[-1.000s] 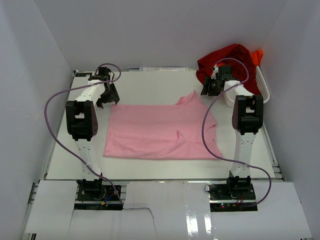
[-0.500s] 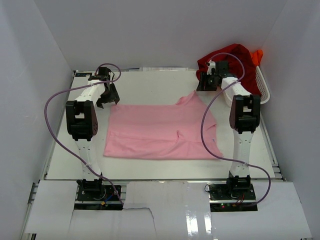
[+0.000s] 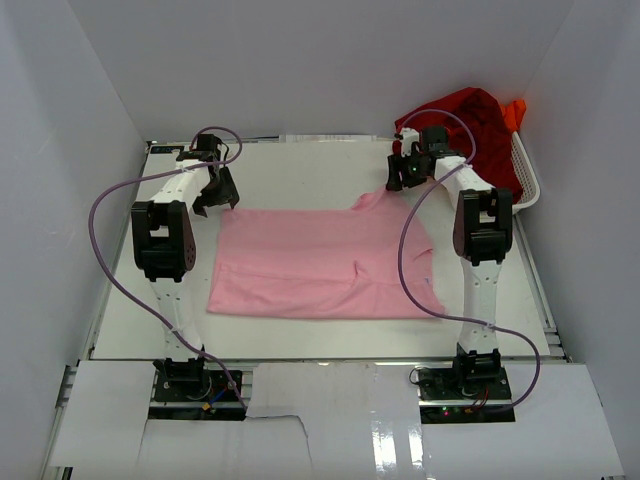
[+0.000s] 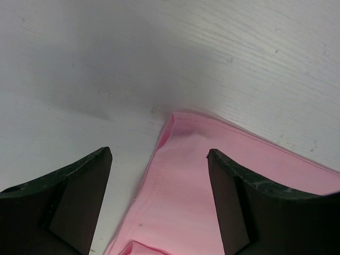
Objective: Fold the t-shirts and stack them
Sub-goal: Grap the side of the flattened tshirt furthest away from the robot with both arms
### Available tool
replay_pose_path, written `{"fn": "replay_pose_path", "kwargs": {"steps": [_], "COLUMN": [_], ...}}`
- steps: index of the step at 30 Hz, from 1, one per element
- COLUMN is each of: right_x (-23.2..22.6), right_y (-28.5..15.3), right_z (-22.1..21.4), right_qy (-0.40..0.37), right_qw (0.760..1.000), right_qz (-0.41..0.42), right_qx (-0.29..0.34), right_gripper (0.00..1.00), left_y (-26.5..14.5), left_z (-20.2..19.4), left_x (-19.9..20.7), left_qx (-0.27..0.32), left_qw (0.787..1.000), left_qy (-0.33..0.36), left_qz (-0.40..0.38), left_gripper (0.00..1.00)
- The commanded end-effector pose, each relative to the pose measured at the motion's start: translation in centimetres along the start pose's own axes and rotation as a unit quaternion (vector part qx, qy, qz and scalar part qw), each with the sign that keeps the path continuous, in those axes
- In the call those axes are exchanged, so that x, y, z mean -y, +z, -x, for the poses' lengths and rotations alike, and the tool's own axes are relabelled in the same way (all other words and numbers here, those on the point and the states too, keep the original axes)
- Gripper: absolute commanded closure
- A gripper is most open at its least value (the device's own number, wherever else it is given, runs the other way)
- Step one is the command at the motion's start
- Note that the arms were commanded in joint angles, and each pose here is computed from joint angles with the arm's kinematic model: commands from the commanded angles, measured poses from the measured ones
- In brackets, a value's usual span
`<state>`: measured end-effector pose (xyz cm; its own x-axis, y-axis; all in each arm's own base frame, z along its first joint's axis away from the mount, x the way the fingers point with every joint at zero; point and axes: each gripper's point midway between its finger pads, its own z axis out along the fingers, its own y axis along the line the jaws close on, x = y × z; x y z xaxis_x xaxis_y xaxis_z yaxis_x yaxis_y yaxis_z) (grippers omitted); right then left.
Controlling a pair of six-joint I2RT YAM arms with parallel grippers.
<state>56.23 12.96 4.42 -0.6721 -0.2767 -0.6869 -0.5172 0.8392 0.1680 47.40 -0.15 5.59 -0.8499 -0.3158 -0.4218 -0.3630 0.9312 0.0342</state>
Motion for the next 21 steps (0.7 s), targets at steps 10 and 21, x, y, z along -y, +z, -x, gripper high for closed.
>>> {"fn": "replay_pose_path", "kwargs": {"steps": [10,21], "right_x": [0.3,-0.4], "right_y": [2.8,3.5], "right_z": [0.2,-0.2], "right_qy": [-0.067,-0.080], "right_qw": [0.997,0.993], "right_qz": [0.048,0.080], "right_qx": [0.015,0.008], "right_gripper": [0.36,0.38], "left_y": [-1.1,-0.7], "left_z": [2.6,2.5], "left_x": [1.2,1.3], "left_qx": [0.033,0.030], "left_qw": [0.999,0.999], "left_qy": [-0.007,-0.002], "left_qz": [-0.025,-0.020], "left_gripper": [0.16,0.16]}}
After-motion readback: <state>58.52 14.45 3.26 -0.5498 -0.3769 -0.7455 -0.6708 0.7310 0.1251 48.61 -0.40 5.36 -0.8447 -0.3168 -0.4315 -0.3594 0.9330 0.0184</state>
